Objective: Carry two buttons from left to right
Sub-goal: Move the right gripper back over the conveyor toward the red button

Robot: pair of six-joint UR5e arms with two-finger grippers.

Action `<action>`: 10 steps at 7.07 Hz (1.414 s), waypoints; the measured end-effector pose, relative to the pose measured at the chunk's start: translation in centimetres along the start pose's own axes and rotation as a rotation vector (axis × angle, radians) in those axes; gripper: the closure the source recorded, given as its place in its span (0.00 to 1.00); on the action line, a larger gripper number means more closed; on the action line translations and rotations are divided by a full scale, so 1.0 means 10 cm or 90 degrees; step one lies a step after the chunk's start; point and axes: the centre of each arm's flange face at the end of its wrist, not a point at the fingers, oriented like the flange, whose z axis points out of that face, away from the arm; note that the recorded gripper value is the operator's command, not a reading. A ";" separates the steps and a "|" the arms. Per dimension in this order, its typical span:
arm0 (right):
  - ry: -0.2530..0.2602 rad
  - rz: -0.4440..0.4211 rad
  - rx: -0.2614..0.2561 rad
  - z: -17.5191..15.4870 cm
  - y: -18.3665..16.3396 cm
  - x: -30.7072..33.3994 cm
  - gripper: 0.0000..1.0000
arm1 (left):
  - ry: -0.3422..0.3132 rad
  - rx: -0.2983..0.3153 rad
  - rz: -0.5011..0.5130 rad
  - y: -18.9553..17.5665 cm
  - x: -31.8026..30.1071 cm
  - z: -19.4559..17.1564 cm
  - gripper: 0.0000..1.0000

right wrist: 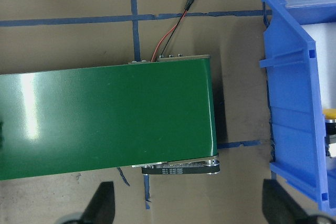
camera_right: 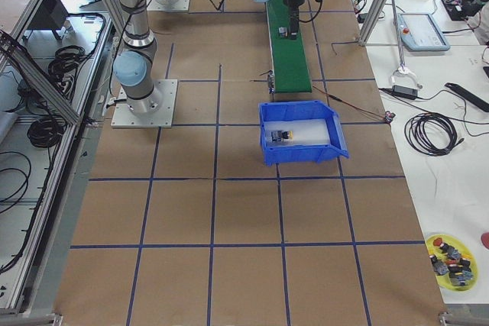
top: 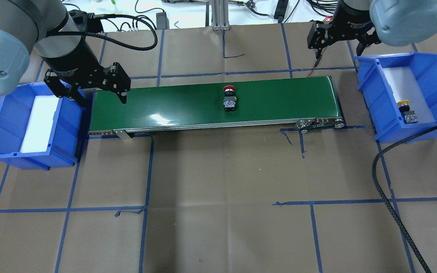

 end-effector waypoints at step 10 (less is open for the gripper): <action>0.002 -0.002 -0.027 0.20 0.01 -0.01 0.01 | -0.001 0.000 0.005 0.00 0.00 0.00 0.00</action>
